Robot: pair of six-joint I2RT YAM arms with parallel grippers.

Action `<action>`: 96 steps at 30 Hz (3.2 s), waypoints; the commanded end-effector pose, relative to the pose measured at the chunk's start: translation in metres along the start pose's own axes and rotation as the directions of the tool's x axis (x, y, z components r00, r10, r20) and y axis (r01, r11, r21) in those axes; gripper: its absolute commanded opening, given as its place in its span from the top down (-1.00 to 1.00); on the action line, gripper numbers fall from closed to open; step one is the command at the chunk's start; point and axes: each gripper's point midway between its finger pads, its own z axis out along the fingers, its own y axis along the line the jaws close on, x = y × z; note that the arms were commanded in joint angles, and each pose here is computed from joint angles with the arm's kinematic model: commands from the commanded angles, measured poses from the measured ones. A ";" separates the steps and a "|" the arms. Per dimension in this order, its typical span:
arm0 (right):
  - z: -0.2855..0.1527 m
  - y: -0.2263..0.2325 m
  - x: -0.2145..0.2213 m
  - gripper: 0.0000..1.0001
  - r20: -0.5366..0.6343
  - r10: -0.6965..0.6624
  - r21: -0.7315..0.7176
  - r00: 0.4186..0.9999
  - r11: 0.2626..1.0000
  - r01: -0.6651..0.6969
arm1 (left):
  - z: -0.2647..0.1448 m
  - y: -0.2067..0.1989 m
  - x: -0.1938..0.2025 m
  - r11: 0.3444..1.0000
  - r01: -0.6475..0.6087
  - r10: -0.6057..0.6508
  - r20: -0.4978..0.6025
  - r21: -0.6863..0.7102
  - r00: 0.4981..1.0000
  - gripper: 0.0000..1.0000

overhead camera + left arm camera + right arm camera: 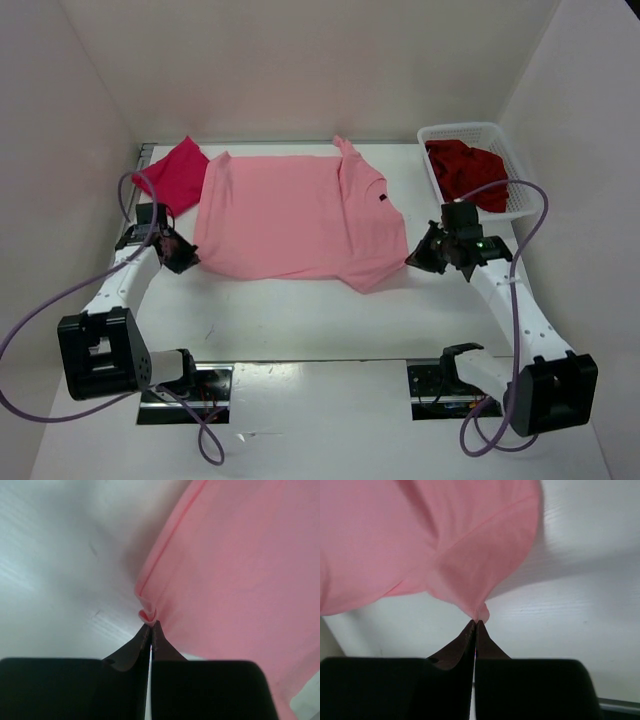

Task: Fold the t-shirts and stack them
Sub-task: Flatten out the tshirt, then fold the flattened tshirt in 1/3 of the way

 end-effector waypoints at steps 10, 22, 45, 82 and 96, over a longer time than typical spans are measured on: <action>-0.033 0.021 0.009 1.00 -0.020 0.041 -0.115 0.999 0.992 -0.043 | -0.017 -0.008 0.024 0.994 0.026 -0.015 -0.098 0.105 0.995 1.00; 0.061 0.068 -0.120 1.00 0.144 -0.028 -0.040 0.989 0.999 0.034 | 0.039 -0.053 -0.036 0.991 0.077 -0.072 -0.055 0.106 0.996 1.00; 0.153 0.102 -0.216 0.44 0.177 -0.052 0.009 0.983 0.999 0.051 | 0.090 -0.081 -0.079 0.982 0.124 -0.124 -0.010 0.141 0.992 0.27; 0.157 -0.020 -0.095 0.92 0.183 0.123 0.214 0.975 0.963 -0.162 | 0.101 0.000 -0.010 0.967 0.246 -0.230 -0.187 0.065 0.955 1.00; 0.048 -0.078 -0.040 0.94 0.170 0.398 0.132 0.902 0.897 -0.421 | 0.047 0.010 0.030 0.978 0.193 -0.165 -0.275 0.078 0.947 1.00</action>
